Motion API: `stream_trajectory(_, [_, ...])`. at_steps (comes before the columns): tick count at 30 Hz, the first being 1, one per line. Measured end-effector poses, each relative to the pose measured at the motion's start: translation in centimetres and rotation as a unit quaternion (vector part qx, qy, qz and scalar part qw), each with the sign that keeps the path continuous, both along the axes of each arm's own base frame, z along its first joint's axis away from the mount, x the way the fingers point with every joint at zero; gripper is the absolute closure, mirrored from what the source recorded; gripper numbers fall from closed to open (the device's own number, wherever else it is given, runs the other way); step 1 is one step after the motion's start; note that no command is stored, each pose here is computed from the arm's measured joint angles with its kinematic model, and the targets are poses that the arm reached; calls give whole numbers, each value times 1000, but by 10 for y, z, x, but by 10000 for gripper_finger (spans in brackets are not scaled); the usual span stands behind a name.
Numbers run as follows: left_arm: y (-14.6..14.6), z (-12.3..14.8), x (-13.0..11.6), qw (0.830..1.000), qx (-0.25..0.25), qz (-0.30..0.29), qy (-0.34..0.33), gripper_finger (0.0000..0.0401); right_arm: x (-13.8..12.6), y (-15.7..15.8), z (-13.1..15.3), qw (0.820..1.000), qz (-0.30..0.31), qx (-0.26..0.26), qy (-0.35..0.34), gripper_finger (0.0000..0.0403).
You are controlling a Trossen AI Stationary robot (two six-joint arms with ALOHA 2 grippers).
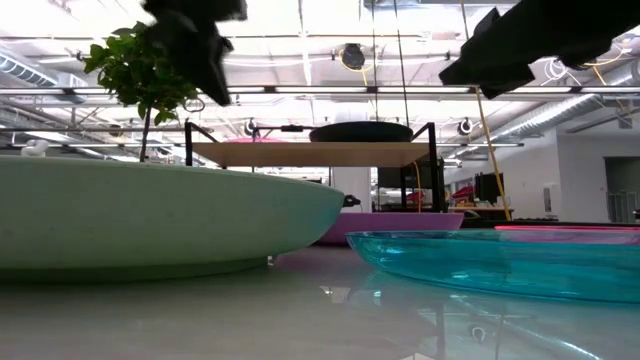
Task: Place and stack plates onto a shelf
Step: Stack the violet plate on top of the black plate on the shelf
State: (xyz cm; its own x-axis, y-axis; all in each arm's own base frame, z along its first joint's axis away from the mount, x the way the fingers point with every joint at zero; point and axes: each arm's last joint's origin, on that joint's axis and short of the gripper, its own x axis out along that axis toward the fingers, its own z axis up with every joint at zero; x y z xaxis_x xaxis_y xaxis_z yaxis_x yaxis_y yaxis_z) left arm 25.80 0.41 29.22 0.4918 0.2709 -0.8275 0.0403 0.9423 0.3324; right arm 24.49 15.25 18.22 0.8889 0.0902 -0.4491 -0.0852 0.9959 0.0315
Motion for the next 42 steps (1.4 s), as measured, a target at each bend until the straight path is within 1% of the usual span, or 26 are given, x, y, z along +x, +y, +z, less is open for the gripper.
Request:
stream_trajectory(2, [-17, 3, -1, 1000, -15, -8, -15, 338, 1, -3, -1, 1000, -3, -9, 6, 252])
stream_trajectory(4, [-33, 2, -5, 999, -26, -20, -8, 338, 3, -7, -2, 1000, -7, -18, 8, 252])
stream_trajectory(7, [-55, 2, -9, 998, -43, -35, -14, 338, 7, -14, -1, 1000, -20, -19, 6, 252])
stream_trajectory(9, [-68, -3, -13, 998, -53, -43, -13, 338, 10, -18, -2, 1000, -11, -17, 14, 252])
stream_trajectory(12, [-86, -14, -20, 997, -63, -48, -12, 338, 12, -23, -4, 999, 10, -13, 30, 252])
stream_trajectory(17, [-111, -44, -32, 996, -72, -52, -21, 338, 14, -31, -7, 998, 28, -11, 54, 252])
stream_trajectory(20, [-124, -60, -39, 994, -84, -62, -36, 338, 15, -36, -9, 997, 27, -16, 68, 252])
stream_trajectory(25, [-135, -83, -48, 990, -101, -77, -62, 338, 16, -46, -14, 995, 15, -21, 94, 252])
stream_trajectory(28, [-139, -91, -51, 988, -110, -80, -75, 338, 15, -51, -17, 993, 9, -26, 114, 252])
stream_trajectory(31, [-141, -97, -55, 987, -114, -78, -82, 338, 16, -54, -17, 992, 20, -14, 121, 252])
stream_trajectory(35, [-142, -102, -57, 987, -115, -80, -84, 338, 16, -57, -19, 991, 29, -18, 131, 252])
stream_trajectory(42, [-142, -102, -56, 986, -115, -82, -94, 338, 9, -69, -33, 988, 15, -26, 153, 252])
